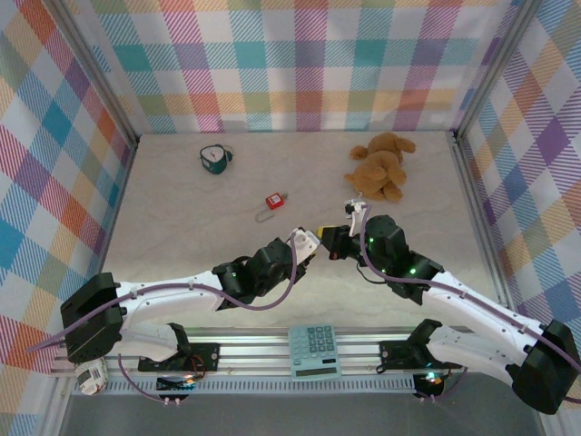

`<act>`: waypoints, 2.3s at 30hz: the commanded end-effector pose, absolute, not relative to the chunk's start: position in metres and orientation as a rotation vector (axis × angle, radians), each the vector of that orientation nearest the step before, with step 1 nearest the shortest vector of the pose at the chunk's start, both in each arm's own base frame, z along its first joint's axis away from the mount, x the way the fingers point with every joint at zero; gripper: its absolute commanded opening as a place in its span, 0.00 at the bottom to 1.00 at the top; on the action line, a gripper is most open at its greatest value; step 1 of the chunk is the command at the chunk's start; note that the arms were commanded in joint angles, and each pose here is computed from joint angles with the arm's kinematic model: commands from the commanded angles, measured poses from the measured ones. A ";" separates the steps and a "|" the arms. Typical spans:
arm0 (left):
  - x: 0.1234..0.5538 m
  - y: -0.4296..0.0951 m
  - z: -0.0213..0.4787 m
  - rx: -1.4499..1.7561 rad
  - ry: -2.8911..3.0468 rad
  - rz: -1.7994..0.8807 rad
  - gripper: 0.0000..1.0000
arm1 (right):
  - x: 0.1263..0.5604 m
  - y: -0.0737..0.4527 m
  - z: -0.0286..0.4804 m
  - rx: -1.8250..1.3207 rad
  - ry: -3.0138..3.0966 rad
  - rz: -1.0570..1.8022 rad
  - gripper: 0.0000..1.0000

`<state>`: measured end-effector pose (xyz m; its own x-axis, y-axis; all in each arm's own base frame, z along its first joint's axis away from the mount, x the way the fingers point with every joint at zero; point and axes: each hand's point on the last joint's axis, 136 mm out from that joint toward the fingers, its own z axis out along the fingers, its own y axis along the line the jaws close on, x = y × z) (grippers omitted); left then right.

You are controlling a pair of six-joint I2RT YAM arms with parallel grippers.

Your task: Unlock with the key

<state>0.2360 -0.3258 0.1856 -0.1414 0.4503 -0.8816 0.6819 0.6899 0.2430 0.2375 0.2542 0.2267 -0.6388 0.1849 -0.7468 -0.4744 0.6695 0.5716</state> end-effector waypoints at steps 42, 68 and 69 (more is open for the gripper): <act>0.224 -0.342 0.269 0.755 1.602 -0.484 0.05 | 0.215 0.268 0.202 -0.352 2.107 1.055 0.00; 0.234 -0.338 0.302 0.669 1.521 -0.449 0.01 | 0.209 0.271 0.170 -0.324 2.254 1.074 0.00; 0.234 -0.339 0.302 0.670 1.520 -0.447 0.01 | 0.208 0.272 0.168 -0.325 2.259 1.074 0.00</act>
<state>0.2304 -0.3169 0.1939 -0.1466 0.4506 -0.8806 0.6733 0.6976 0.2449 0.2367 0.2682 0.2254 -0.6468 0.1876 -0.7392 -0.5068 0.6186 0.6004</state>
